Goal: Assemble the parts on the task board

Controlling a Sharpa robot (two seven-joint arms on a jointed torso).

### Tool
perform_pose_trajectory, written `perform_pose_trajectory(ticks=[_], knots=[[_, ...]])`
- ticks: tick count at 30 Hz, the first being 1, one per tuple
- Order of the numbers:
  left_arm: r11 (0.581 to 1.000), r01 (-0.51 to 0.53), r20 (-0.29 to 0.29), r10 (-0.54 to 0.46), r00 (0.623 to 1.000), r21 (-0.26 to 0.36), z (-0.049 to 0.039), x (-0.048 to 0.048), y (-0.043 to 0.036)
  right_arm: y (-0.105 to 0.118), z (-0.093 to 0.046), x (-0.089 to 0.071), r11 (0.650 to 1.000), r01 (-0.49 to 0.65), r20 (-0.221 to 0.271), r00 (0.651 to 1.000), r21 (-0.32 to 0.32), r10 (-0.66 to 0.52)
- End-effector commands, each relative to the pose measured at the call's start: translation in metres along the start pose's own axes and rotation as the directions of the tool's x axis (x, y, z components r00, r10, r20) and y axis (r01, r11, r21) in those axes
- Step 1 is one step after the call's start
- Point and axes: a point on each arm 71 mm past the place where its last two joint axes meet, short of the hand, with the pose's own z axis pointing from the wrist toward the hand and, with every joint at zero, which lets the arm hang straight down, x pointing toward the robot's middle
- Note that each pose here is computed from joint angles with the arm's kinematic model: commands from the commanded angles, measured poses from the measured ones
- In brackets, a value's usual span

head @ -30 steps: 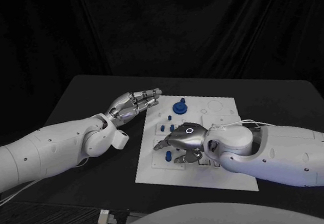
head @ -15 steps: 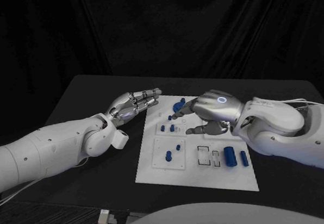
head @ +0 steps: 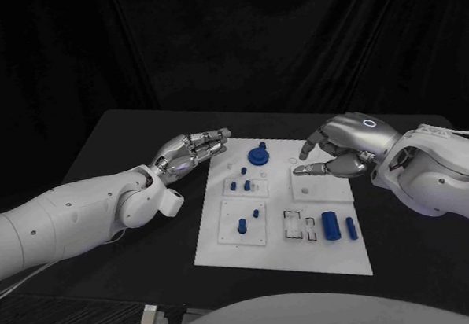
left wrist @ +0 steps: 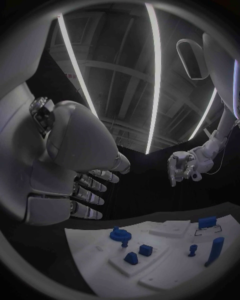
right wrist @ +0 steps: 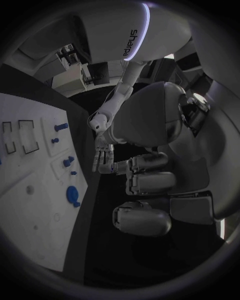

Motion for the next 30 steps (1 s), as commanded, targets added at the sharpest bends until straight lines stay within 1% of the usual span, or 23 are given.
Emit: perform_pose_trajectory(ticks=[1,3,5,7,14,19,23,27,30], knots=[[0.995,0.015,-0.006,-0.015,1.000,0.101,0.0004,0.0017,-0.0066,-0.020,-0.007,0.021,0.975,0.011,-0.198,0.980,0.220,0.034],[0.995,0.015,-0.006,-0.015,1.000,0.100,0.0003,0.0018,-0.0065,-0.025,-0.011,0.029,0.962,0.033,-0.255,0.966,0.270,0.039],[0.995,0.016,-0.006,-0.015,1.000,0.100,0.0002,0.0017,-0.0065,-0.029,-0.014,0.035,0.951,0.052,-0.296,0.954,0.305,0.043],[0.995,0.016,-0.006,-0.015,1.000,0.099,0.0002,0.0016,-0.0063,-0.032,-0.017,0.040,0.941,0.067,-0.325,0.944,0.331,0.047],[0.995,0.019,-0.009,-0.018,1.000,0.098,0.0006,0.0026,-0.0053,-0.037,-0.022,0.052,0.915,0.112,-0.395,0.917,0.388,0.055],[0.995,0.023,-0.012,-0.021,1.000,0.096,0.0008,0.0037,-0.0042,-0.040,-0.023,0.057,0.892,0.134,-0.424,0.903,0.433,0.070],[0.995,0.023,-0.012,-0.022,1.000,0.095,0.0003,0.0037,-0.0037,-0.042,-0.025,0.061,0.872,0.135,-0.449,0.887,0.471,0.105],[0.995,0.023,-0.011,-0.022,1.000,0.094,-0.0002,0.0035,-0.0035,-0.044,-0.026,0.063,0.855,0.126,-0.457,0.879,0.502,0.139],[0.995,0.024,-0.011,-0.023,1.000,0.094,-0.0004,0.0033,-0.0032,-0.045,-0.027,0.064,0.845,0.111,-0.455,0.875,0.522,0.166]])
